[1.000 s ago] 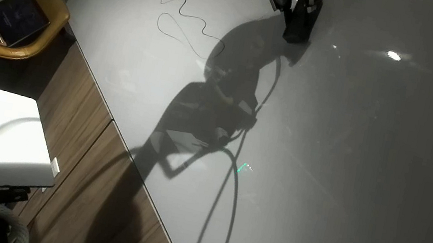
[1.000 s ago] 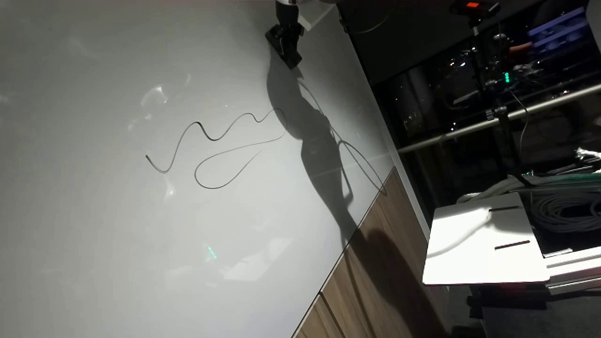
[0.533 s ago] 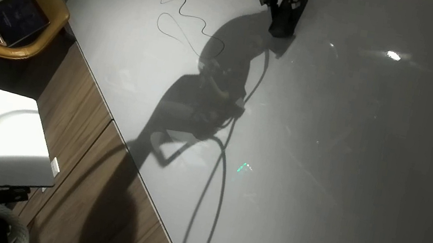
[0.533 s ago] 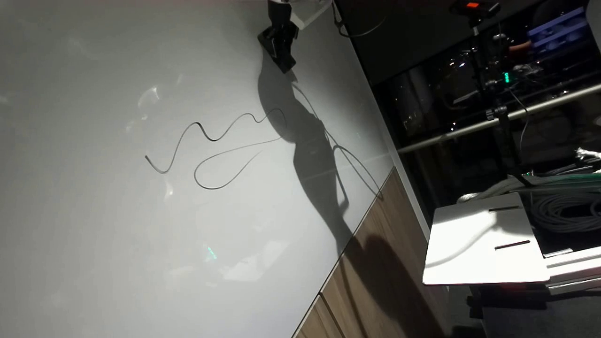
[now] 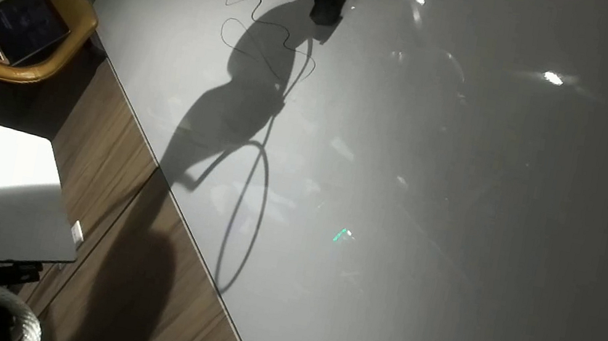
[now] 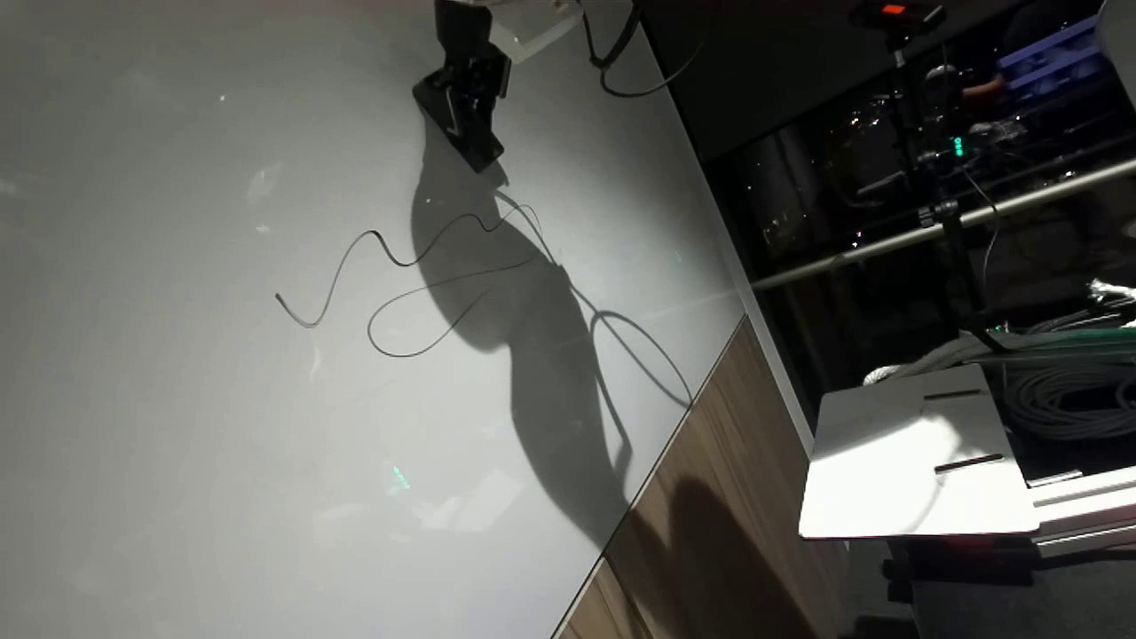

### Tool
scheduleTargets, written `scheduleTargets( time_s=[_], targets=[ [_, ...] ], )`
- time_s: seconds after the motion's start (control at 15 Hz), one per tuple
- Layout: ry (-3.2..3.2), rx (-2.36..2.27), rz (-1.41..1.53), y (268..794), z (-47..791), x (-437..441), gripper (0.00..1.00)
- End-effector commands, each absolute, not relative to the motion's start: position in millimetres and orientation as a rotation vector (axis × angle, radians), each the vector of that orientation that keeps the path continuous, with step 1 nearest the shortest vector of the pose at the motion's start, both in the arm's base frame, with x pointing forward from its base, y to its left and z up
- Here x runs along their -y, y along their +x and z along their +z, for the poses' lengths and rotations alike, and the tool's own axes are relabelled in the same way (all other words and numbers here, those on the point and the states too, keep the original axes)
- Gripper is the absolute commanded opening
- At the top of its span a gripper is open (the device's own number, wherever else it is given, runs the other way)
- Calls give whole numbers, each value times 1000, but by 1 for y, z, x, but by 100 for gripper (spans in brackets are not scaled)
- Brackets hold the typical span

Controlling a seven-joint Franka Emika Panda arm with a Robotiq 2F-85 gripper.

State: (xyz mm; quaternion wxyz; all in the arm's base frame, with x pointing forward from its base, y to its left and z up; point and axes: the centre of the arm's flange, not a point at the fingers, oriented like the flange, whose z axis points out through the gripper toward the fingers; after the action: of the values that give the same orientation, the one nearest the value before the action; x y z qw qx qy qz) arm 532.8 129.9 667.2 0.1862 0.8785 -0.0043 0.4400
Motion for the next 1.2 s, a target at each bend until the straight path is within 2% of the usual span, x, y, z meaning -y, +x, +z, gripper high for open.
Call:
scheduleTargets(
  time_s=[0.0,0.73,1.13],
  targets=[
    [2549,-69,1313,563,666,-187,29],
    [2663,-353,1270,556,604,-329,29],
    [2682,-405,1204,564,563,-347,29]
  ],
)
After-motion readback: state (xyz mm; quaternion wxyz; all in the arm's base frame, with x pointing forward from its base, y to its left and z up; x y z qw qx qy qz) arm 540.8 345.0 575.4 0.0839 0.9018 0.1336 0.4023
